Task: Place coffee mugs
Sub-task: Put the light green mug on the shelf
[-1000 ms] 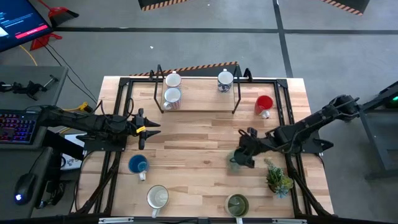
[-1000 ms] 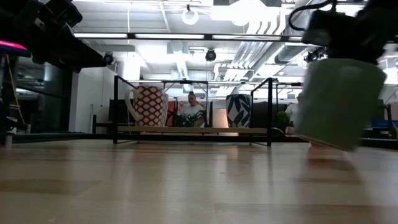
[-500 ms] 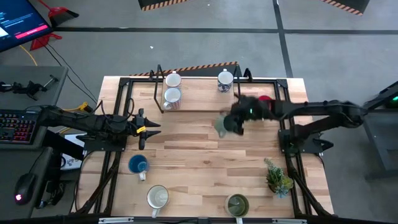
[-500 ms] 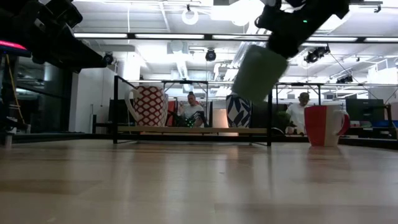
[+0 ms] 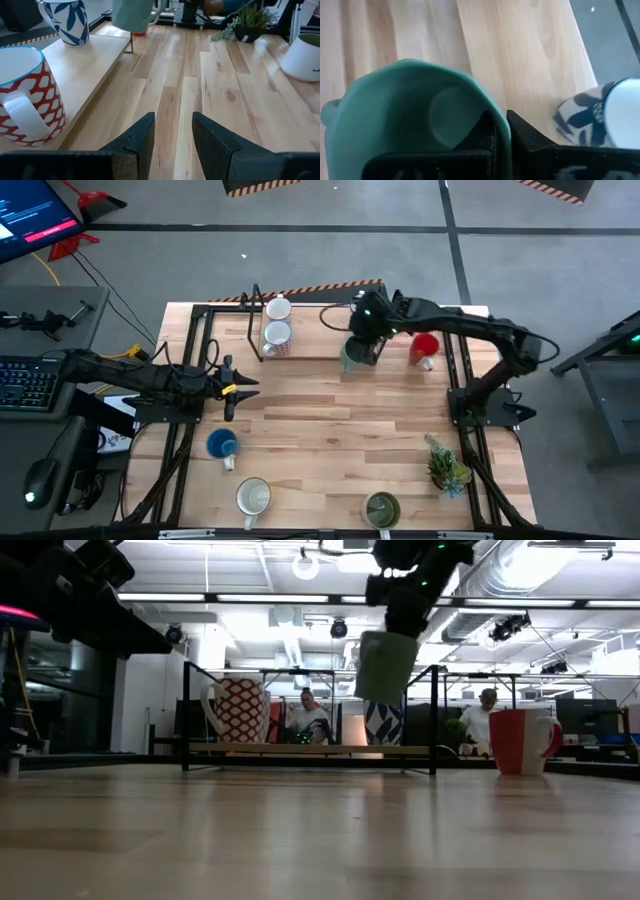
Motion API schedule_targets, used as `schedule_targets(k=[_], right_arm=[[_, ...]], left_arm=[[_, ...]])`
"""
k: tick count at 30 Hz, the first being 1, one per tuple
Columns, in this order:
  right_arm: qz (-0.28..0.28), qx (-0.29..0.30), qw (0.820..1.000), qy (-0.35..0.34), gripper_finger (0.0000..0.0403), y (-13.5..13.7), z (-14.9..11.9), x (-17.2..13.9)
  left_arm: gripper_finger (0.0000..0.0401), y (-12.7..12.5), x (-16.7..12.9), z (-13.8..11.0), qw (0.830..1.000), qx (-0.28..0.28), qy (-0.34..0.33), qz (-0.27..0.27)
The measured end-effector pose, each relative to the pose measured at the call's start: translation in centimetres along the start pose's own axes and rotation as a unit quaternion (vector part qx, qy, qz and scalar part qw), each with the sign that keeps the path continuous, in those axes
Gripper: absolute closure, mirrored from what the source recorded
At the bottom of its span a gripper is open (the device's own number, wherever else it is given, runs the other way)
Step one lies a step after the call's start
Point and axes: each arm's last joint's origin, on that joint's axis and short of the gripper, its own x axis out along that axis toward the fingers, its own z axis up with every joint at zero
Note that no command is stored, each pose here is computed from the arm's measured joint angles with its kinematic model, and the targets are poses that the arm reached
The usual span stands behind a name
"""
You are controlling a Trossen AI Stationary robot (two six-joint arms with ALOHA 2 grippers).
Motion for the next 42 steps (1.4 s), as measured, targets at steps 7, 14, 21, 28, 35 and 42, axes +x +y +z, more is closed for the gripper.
schedule_targets(k=[7, 14, 21, 28, 35, 42], right_arm=[[0.015, 0.031, 0.999, 0.039, 0.0403, -3.9, 1.0, 1.7], [0.013, 0.057, 0.995, 0.082, 0.0403, -5.9, -0.3, 3.8], [0.009, 0.061, 0.993, 0.100, 0.0403, -7.3, -1.0, 5.2], [0.008, 0.072, 0.992, 0.102, 0.0403, -8.2, -1.4, 5.1], [0.022, 0.073, 0.991, 0.110, 0.0403, -8.1, -1.6, 5.1], [0.025, 0.077, 0.990, 0.114, 0.0403, -8.1, -1.7, 5.5]], left_arm=[[0.0279, -0.1, 0.3, -0.1, 1.000, 0.003, 0.010, 0.001], [0.0279, -0.1, 0.3, -0.2, 1.000, 0.004, 0.013, 0.002], [0.0279, -0.1, 0.3, -0.2, 1.000, 0.004, 0.012, 0.002], [0.0279, -0.1, 0.3, -0.2, 1.000, 0.004, 0.012, 0.002], [0.0279, -0.1, 0.3, -0.2, 1.000, 0.004, 0.012, 0.002], [0.0279, -0.1, 0.3, -0.2, 1.000, 0.004, 0.012, 0.002]])
